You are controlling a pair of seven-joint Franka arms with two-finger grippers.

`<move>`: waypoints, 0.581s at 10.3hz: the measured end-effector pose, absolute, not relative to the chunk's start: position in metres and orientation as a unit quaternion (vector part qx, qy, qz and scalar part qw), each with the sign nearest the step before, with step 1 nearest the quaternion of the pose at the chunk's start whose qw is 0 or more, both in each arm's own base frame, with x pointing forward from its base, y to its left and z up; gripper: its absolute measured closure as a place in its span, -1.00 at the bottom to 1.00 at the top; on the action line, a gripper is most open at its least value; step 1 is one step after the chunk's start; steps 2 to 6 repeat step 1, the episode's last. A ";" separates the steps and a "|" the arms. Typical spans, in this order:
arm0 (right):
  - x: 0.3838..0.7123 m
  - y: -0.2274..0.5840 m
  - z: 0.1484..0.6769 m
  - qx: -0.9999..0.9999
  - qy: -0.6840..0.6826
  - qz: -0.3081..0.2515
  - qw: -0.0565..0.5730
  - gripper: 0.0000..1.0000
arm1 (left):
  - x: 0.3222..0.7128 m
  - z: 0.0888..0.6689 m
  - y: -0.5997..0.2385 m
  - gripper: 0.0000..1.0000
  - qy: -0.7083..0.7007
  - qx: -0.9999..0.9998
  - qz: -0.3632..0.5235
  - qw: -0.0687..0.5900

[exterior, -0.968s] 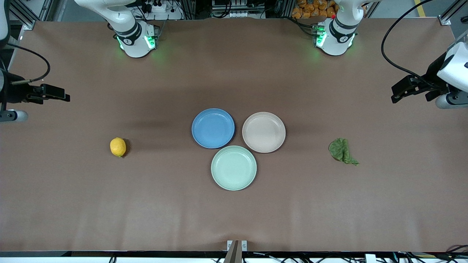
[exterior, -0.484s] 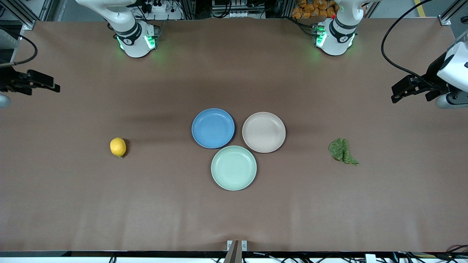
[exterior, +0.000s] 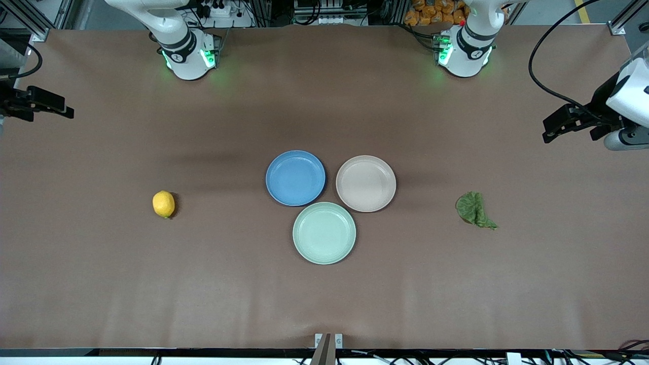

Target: Pick lemon and lettuce from blue and beige plates

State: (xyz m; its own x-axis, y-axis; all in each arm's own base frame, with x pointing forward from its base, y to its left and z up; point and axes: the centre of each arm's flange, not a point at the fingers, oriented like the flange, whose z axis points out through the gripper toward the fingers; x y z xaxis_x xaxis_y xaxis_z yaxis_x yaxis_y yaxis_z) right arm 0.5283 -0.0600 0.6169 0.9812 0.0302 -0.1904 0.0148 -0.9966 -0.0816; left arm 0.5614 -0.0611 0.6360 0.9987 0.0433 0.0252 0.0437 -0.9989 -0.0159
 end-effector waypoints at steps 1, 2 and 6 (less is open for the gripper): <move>0.528 -0.054 0.619 -0.995 -0.018 0.099 0.023 -1.00 | 0.561 0.636 -0.061 -1.00 -0.022 -1.000 -0.012 0.008; 0.528 -0.054 0.619 -0.995 -0.018 0.099 0.023 -1.00 | 0.561 0.636 -0.061 -1.00 -0.022 -1.000 -0.012 0.008; 0.528 -0.054 0.619 -0.995 -0.018 0.099 0.023 -1.00 | 0.561 0.636 -0.061 -1.00 -0.022 -1.000 -0.012 0.008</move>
